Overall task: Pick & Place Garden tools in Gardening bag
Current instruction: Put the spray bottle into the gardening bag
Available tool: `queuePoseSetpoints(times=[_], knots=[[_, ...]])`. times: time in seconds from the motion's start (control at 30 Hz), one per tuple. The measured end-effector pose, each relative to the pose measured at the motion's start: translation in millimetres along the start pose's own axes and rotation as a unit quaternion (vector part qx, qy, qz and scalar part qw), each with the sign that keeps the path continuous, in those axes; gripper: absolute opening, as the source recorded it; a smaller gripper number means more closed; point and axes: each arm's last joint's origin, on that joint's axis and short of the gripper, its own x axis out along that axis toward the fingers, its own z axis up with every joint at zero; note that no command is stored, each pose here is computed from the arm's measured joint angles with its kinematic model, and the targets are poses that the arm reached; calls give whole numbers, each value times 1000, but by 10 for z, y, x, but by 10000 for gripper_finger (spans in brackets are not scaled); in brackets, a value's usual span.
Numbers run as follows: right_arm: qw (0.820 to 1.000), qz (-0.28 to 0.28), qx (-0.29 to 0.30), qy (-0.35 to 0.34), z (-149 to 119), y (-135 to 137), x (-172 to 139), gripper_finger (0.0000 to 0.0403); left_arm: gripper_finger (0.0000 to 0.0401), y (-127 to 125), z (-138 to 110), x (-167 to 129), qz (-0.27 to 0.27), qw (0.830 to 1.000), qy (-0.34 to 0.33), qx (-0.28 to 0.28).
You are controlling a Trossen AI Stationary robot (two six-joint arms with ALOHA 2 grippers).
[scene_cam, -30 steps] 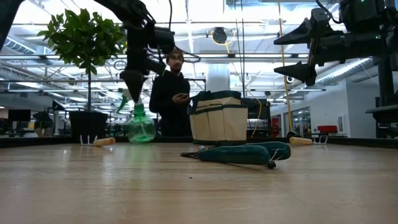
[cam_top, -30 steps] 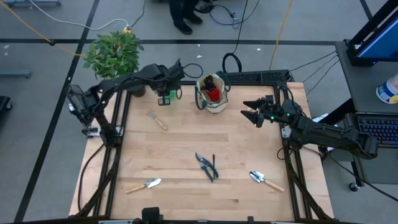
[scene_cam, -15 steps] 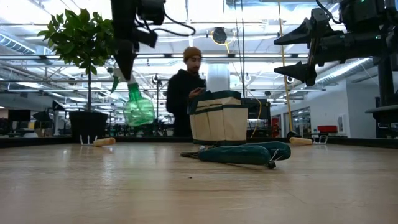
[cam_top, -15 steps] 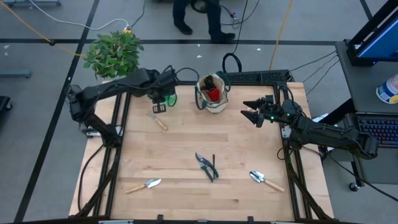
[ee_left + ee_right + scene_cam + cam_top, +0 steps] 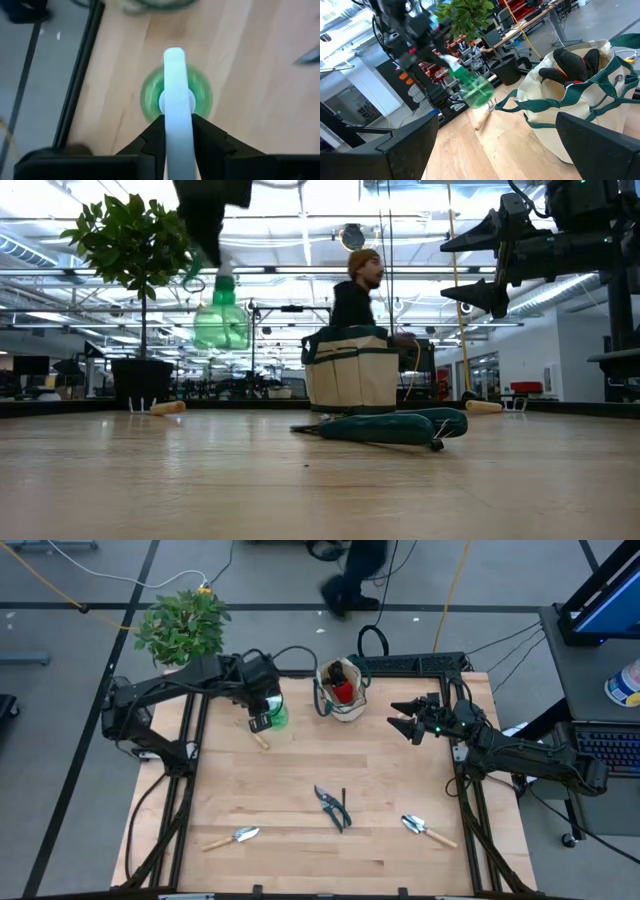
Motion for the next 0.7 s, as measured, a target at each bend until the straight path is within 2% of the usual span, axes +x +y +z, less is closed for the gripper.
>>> queuePoseSetpoints(times=[0.13,0.33,0.47,0.7], knots=[[1000,0,0,0,0,1,0,394,54,-26,115,-322,-12,998,-65,-5],[1000,0,-1,0,0,0,0,394,57,-46,203,-695,-28,990,-137,-31],[1000,0,-1,0,0,0,0,394,80,-102,276,-780,-36,982,-183,-29],[1000,0,-1,0,0,0,0,394,88,-176,492,-808,-34,961,-274,8]])
